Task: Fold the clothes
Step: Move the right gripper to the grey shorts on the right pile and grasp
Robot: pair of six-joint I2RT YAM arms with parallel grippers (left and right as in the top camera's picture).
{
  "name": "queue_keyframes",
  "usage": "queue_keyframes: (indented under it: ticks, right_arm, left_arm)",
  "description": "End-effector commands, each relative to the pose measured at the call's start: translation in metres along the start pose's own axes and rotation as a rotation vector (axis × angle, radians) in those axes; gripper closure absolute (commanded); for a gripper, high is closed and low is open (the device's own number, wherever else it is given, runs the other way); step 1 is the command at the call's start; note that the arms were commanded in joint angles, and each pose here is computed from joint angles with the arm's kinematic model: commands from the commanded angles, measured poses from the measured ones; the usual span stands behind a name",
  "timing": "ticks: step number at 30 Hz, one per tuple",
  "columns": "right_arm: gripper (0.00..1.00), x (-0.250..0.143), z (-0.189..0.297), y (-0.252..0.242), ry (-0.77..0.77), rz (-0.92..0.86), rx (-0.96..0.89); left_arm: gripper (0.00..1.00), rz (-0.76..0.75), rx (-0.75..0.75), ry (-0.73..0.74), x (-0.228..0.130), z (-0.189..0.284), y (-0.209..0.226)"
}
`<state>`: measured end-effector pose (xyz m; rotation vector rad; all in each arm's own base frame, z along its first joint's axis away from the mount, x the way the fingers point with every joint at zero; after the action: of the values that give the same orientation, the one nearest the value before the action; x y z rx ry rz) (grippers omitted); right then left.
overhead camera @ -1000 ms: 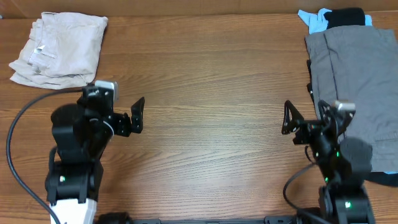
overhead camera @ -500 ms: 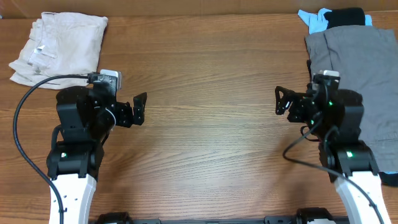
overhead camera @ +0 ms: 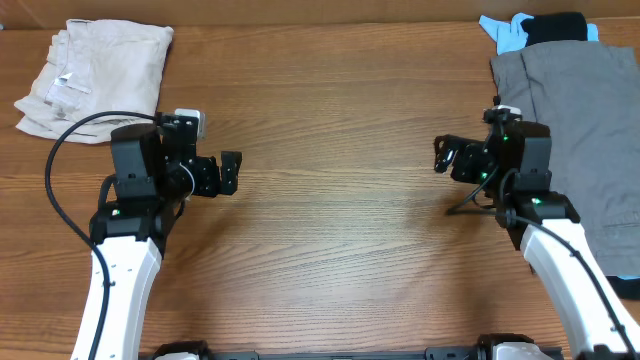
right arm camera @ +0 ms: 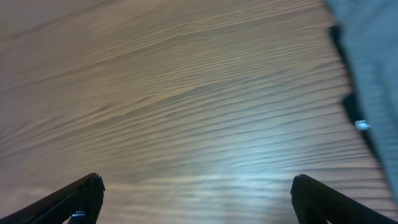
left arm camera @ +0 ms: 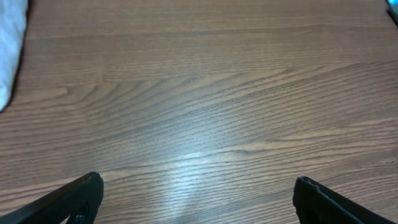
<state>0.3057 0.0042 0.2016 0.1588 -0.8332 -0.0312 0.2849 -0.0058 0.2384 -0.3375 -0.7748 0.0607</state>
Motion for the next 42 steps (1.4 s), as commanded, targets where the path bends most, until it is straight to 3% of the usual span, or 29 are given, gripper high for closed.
queue_keyframes:
  ticks: [1, 12, 18, 26, 32, 37, 42]
  right_arm:
    - [0.00, 0.009, -0.005, -0.038, -0.026, -0.062, -0.154]
    - [0.06, -0.015, -0.041, -0.150, -0.049, -0.291, -0.380]
    - [0.08, -0.015, -0.042, -0.179, -0.122, -0.294, -0.547]
    - [0.13, -0.023, -0.050, -0.186, -0.100, -0.281, -0.559]
    - [0.40, -0.027, -0.051, -0.185, -0.071, -0.287, -0.558]
    - [0.75, -0.029, -0.051, -0.186, -0.056, -0.290, -0.564]
    - [0.89, -0.028, -0.050, -0.185, -0.059, -0.294, -0.564]
  left_arm:
    - [0.00, 0.006, -0.018, -0.022, 0.010, -0.001, -0.001]
    - [0.00, -0.005, -0.026, -0.060, 0.017, -0.004, -0.002]
    - [0.00, 0.009, -0.029, -0.073, 0.019, -0.004, -0.002]
    - [0.00, 0.015, -0.033, -0.083, 0.020, -0.004, -0.003]
    - [0.00, 0.010, -0.037, -0.080, 0.020, -0.005, -0.005]
    - [0.00, 0.010, -0.037, -0.081, 0.020, -0.005, -0.005]
    - [0.07, 0.008, -0.038, -0.087, 0.021, -0.004, -0.005]
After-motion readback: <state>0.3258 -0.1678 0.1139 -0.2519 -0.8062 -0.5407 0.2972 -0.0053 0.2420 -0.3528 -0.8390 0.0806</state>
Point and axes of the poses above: each gripper's point midway between its finger pads, its own z axis back along the fingers, its own y axis along the line the jaws close on, x = y × z, the point moved 10 cm from there along z, back along the fingers, and after that the axes turned 10 degrees about z, right-handed, at the moved point
